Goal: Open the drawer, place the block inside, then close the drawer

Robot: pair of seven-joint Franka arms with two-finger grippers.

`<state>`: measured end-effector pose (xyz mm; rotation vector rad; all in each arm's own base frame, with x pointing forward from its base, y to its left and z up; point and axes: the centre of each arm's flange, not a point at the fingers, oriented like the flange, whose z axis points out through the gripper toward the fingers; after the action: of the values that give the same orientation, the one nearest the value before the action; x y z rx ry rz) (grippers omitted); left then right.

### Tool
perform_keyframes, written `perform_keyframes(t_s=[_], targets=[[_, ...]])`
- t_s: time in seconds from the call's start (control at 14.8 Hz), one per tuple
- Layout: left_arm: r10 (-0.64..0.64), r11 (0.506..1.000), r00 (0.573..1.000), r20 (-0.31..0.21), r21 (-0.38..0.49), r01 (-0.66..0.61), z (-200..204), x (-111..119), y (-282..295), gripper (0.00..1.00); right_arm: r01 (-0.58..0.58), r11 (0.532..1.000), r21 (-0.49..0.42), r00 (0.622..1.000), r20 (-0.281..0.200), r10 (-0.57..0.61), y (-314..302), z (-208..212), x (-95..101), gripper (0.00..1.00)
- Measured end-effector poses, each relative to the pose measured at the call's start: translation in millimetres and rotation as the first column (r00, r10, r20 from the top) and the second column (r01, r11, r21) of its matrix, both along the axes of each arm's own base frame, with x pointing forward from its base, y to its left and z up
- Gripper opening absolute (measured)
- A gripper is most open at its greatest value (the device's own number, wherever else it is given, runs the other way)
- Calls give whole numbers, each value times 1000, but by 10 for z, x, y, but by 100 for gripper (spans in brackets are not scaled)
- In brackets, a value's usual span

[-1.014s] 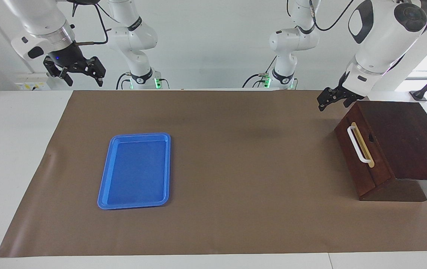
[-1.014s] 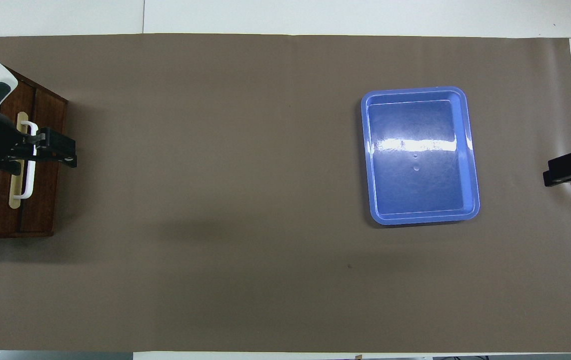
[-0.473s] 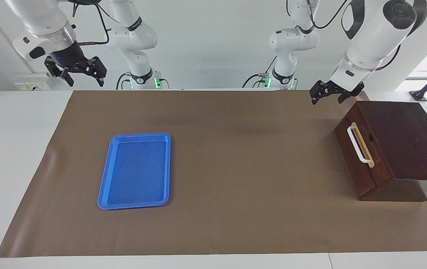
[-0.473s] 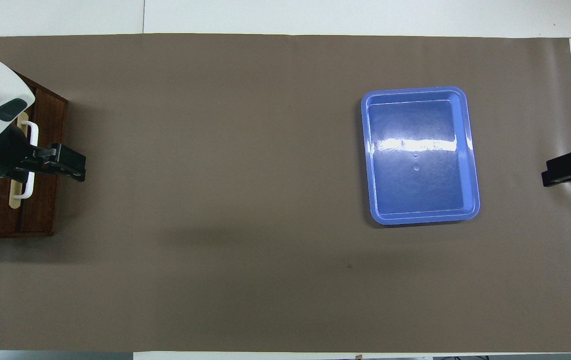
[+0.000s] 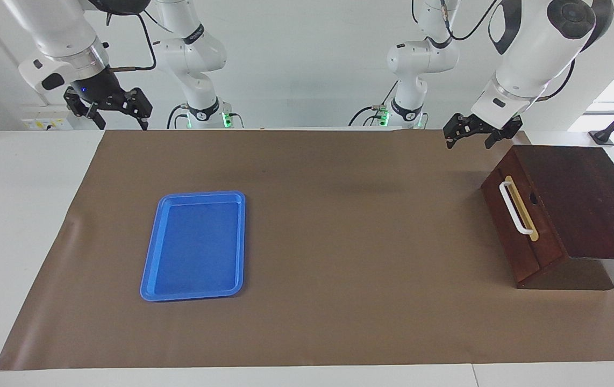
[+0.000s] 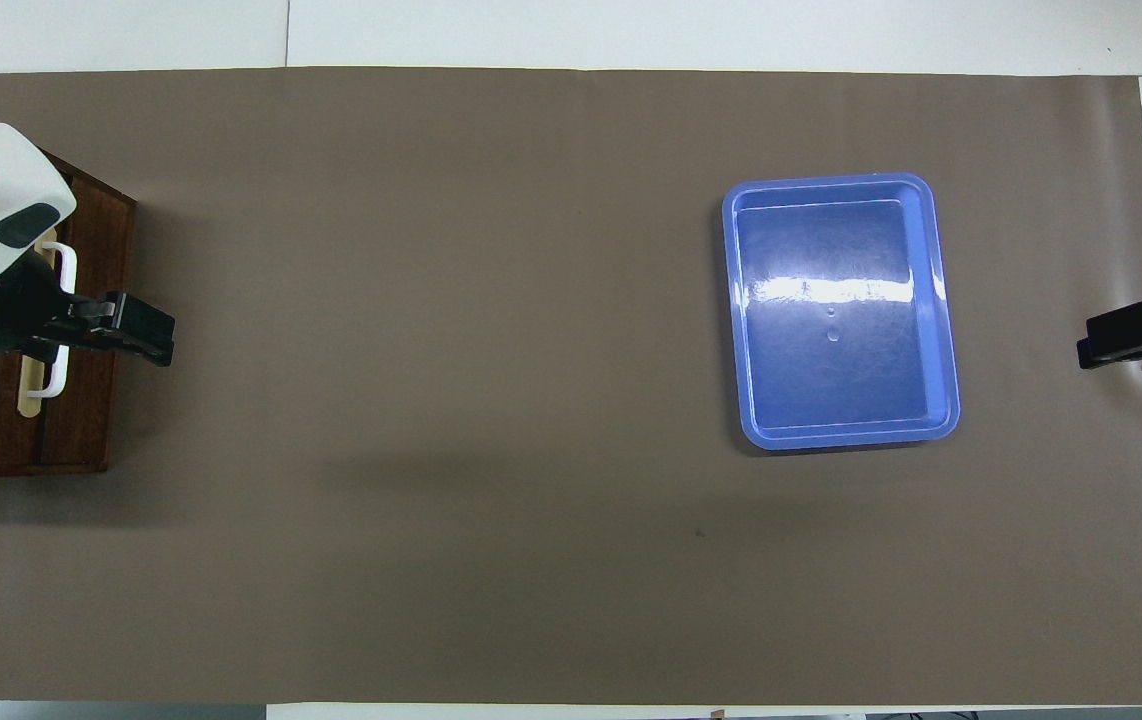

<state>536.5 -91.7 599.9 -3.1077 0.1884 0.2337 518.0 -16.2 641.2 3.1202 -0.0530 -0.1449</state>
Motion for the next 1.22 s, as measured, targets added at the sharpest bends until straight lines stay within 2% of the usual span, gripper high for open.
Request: perform_keyframes(t_s=[0.41, 0.81, 1.22], targets=[[4, 1000, 1000, 9, -2, -4, 16, 42, 244, 100, -1, 1000, 1, 1000, 3, 1, 3, 11, -41, 100], [5, 1000, 998, 65, -9, -4, 57, 108, 239, 100, -1, 1000, 1, 1000, 2, 1, 6, 10, -42, 100], [5, 1000, 997, 82, -10, -5, 106, 99, 241, 100, -2, 1000, 1, 1000, 2, 2, 8, 10, -42, 100]])
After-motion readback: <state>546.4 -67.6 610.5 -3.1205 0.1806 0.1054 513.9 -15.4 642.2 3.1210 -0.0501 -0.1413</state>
